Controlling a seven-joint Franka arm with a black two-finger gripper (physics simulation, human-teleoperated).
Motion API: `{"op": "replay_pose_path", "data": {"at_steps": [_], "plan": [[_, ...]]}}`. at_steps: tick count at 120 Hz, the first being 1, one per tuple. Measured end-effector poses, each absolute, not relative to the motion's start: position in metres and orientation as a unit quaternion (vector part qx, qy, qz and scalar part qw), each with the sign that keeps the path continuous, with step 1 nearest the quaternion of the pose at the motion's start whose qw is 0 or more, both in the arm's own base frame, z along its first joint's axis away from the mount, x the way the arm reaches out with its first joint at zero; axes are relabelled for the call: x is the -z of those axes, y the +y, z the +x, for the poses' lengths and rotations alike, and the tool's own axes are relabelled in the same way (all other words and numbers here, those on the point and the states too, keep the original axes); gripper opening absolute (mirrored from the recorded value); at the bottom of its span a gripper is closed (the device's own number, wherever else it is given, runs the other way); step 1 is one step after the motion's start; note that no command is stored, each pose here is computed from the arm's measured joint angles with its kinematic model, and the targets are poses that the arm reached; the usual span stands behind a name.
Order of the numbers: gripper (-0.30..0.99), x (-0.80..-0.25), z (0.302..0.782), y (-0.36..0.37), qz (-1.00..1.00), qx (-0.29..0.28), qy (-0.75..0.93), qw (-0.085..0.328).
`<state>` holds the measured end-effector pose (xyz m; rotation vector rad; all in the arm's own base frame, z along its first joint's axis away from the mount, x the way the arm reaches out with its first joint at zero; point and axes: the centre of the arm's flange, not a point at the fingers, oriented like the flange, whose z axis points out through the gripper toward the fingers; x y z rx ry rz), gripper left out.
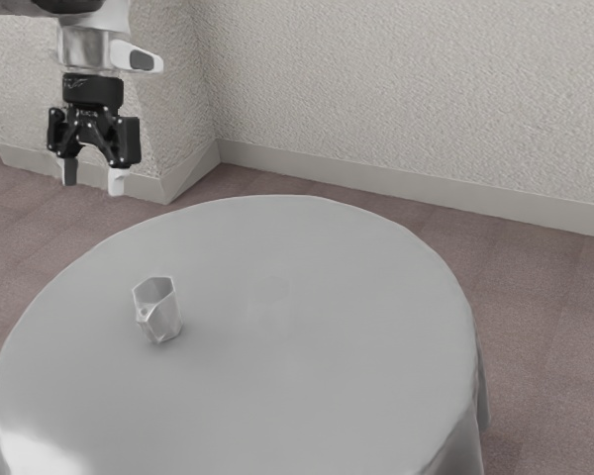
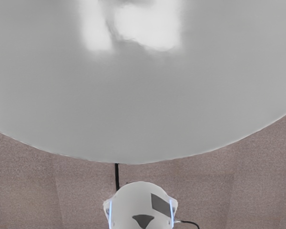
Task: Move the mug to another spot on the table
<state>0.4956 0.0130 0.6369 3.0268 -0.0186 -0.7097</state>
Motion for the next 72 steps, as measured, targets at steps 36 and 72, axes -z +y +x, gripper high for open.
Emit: {"op": "replay_pose_path", "data": {"at_steps": [36, 72], "plan": [[0.67, -0.621, 0.481, 0.056, 0.997, 0.070, 0.039, 0.011], [0.67, -0.499, 0.410, 0.035, 0.994, 0.051, 0.095, 0.030]]}}
